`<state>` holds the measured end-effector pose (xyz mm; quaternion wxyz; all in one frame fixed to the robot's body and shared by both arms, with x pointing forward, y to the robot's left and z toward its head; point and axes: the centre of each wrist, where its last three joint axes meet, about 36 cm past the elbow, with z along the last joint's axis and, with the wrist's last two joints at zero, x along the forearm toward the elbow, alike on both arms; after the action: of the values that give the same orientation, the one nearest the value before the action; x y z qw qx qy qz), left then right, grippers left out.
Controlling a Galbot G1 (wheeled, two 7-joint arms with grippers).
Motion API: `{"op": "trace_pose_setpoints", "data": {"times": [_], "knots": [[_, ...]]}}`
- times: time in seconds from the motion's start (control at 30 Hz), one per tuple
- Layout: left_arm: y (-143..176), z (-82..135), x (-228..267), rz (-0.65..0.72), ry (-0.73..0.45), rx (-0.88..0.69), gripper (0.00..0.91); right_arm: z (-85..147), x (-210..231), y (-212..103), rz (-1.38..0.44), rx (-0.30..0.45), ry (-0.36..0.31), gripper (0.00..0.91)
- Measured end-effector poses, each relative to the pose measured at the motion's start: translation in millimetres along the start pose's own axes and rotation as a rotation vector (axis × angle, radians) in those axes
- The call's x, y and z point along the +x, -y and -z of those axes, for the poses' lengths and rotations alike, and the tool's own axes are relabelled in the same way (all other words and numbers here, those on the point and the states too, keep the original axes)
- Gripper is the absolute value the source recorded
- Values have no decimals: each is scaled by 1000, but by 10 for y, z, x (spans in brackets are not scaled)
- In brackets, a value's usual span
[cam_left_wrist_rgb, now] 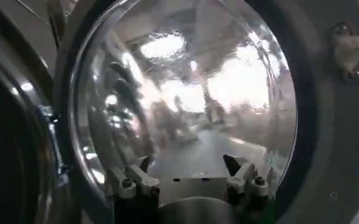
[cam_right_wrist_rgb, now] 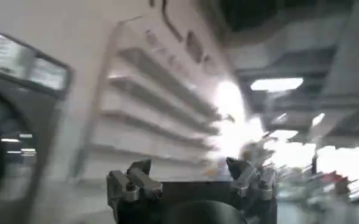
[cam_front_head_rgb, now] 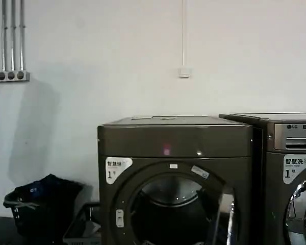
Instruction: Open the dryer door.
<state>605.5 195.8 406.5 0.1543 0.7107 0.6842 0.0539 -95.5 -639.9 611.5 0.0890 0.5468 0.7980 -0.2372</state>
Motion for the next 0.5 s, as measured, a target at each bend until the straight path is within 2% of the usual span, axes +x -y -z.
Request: {"op": "trace_pose_setpoints", "data": {"times": [0.1,0.23,0.5], "knots": [[-1,-23,-110,-20,5,4,907,-10,105,279,-74,48,4,907],[-19,-38,-238,-38,11,5,907,-27,259,541,-206,66,-5,907],[-43,-99,-546,-76,25,8,907,-13,453,811,-425,22,-10,907]]}}
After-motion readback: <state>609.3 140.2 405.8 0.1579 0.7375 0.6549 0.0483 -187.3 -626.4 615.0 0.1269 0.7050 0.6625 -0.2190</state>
